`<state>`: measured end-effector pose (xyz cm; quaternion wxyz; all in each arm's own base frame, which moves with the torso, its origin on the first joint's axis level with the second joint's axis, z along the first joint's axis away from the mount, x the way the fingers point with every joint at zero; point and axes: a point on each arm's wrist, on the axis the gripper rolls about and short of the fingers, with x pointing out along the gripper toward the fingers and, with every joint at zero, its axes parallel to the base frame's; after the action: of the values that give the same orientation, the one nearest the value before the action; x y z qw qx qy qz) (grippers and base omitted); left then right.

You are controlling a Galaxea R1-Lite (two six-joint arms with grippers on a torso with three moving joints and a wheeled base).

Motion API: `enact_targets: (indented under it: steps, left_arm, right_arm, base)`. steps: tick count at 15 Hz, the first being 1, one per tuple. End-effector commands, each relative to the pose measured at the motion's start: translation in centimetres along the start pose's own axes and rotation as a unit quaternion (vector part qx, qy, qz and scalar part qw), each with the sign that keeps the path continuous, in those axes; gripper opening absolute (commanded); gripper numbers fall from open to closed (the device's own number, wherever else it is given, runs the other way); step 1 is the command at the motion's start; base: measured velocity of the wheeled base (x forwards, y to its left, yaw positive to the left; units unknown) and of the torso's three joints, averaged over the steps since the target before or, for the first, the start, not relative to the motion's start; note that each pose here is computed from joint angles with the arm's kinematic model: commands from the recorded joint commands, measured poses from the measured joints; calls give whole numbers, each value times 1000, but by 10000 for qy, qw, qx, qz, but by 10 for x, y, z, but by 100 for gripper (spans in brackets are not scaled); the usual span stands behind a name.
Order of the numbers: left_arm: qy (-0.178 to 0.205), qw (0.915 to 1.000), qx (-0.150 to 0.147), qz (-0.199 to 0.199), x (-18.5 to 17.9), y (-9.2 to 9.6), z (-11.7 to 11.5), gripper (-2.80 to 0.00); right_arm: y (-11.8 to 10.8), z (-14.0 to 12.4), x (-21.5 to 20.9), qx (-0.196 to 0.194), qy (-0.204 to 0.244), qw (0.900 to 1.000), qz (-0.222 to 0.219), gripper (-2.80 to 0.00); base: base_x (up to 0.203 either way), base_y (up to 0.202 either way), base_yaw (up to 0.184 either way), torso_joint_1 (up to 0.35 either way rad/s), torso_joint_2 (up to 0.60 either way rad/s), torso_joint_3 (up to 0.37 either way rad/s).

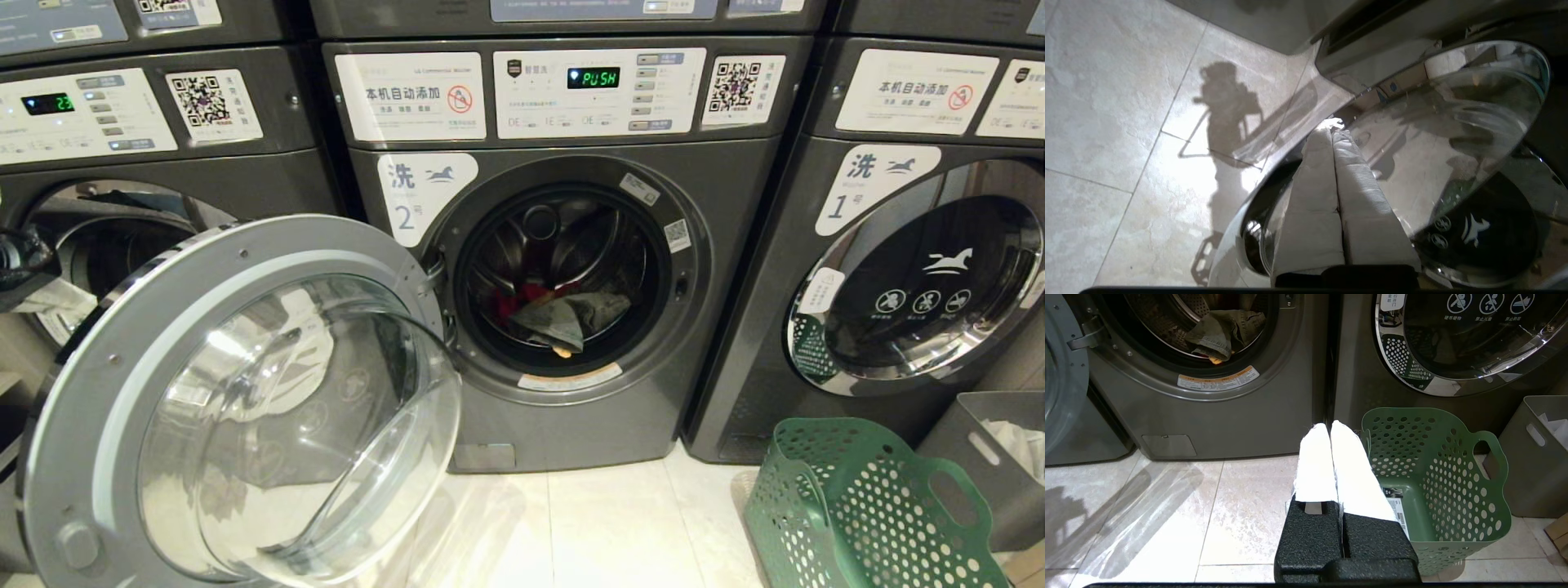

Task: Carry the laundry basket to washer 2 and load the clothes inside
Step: Close the washing machine door with the left hand

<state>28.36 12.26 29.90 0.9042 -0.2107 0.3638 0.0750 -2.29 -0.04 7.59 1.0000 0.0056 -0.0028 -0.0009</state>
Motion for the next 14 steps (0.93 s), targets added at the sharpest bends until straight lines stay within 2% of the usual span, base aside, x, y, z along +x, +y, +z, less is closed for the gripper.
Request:
enact_targets:
  steps: [1, 7, 11, 14]
  left_arm:
    - [96, 9999, -1, -31, -19, -8, -9, -280]
    - [111, 9998, 118, -116, -43, -22, -19, -280]
    - [397, 9984, 276, -285, -56, -40, -34, -280]
    - [425, 9974, 419, -410, -59, -49, -38, -280]
  right_arm:
    - [0, 0, 0, -9, 5, 10000, 2, -280]
    - [0, 0, 0, -24, 5, 10000, 2, -280]
    - [0, 0, 0, -9, 5, 10000, 2, -280]
    - [0, 0, 0, 6, 5, 10000, 2, -280]
  base:
    - [0, 0, 0, 0, 0, 0]
    - [0, 0, 0, 0, 0, 0]
    - [0, 0, 0, 0, 0, 0]
    - [0, 0, 0, 0, 0, 0]
